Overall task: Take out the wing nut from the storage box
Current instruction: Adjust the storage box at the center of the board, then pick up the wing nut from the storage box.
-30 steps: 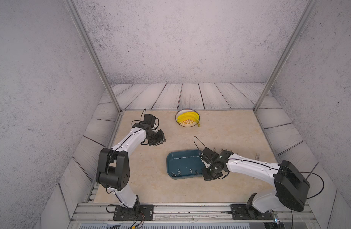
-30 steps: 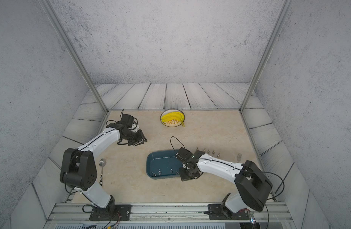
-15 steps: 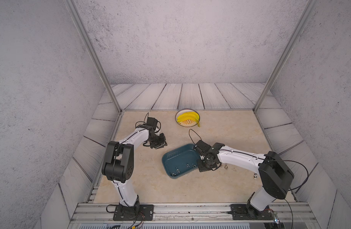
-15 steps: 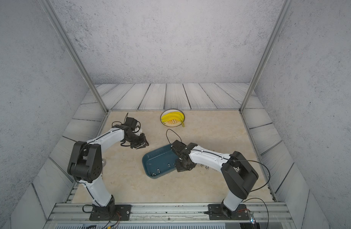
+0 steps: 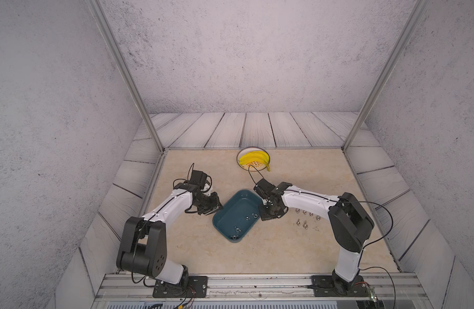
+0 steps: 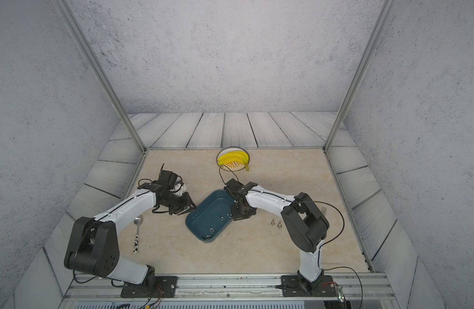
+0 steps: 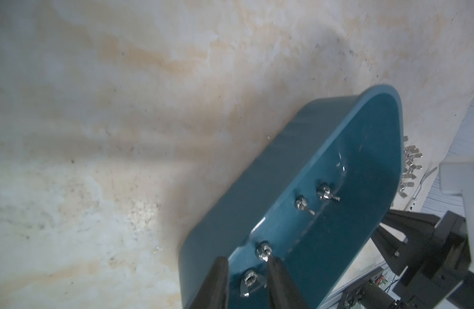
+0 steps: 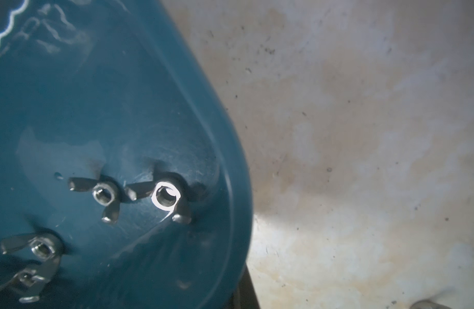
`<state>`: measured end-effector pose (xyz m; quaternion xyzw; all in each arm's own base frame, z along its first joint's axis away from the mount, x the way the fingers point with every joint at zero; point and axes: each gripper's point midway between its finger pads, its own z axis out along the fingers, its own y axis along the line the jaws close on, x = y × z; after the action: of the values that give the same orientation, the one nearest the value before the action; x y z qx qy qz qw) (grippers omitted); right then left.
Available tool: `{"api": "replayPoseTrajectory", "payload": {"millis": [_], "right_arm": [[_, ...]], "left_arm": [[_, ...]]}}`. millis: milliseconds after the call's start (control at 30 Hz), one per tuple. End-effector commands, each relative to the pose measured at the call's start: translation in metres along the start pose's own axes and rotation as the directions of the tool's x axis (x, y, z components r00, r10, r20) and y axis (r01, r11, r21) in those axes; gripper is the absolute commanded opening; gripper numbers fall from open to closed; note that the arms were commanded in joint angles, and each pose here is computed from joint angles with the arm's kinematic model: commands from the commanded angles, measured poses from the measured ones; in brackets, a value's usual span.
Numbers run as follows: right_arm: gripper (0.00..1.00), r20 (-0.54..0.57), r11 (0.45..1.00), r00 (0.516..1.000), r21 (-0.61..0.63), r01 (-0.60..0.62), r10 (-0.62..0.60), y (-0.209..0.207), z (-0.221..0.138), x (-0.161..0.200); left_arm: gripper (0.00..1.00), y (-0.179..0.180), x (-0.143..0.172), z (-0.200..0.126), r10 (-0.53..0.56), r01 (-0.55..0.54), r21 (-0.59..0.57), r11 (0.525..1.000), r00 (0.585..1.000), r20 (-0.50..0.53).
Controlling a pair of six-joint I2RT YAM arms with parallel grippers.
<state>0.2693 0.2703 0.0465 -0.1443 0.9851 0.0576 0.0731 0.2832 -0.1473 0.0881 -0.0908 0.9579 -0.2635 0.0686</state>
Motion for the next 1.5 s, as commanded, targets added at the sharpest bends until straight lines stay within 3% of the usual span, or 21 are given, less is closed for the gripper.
{"api": "replayPoseTrajectory", "payload": {"millis": [0, 167, 300, 533, 733, 900, 1467], "right_arm": [[0.00, -0.003, 1.000, 1.000, -0.001, 0.021, -0.021, 0.004, -0.003, -0.004], [0.00, 0.002, 0.997, 0.999, 0.065, 0.041, -0.041, -0.009, -0.019, -0.003], [0.06, 0.041, 0.992, 0.996, 0.103, 0.071, -0.076, -0.022, -0.051, 0.004], [0.19, 0.122, 0.955, 0.953, -0.076, 0.287, -0.277, 0.029, -0.090, 0.008], [0.30, 0.107, 0.897, 0.905, -0.127, 0.424, -0.412, 0.078, -0.072, -0.006], [0.33, 0.097, 0.876, 0.890, -0.161, 0.455, -0.445, 0.105, -0.052, -0.019], [0.38, 0.011, 0.886, 0.892, -0.114, 0.450, -0.452, 0.102, 0.014, -0.026]], "left_arm": [[0.31, 0.001, 0.015, 0.001, -0.014, 0.014, 0.013, 1.000, 0.999, -0.029], [0.31, 0.007, 0.023, 0.000, -0.013, 0.013, -0.009, 1.000, 0.999, -0.046], [0.32, 0.009, 0.013, -0.016, 0.009, -0.009, -0.041, 0.999, 1.000, 0.022], [0.38, 0.003, -0.003, -0.057, 0.042, -0.031, -0.088, 0.996, 0.990, 0.133], [0.41, -0.002, 0.004, -0.068, 0.052, -0.045, -0.065, 0.997, 0.991, 0.126], [0.41, 0.006, 0.009, -0.065, 0.022, -0.015, -0.056, 0.998, 0.993, 0.115], [0.40, 0.009, 0.010, -0.066, -0.020, 0.024, -0.036, 0.999, 0.994, 0.108]]}}
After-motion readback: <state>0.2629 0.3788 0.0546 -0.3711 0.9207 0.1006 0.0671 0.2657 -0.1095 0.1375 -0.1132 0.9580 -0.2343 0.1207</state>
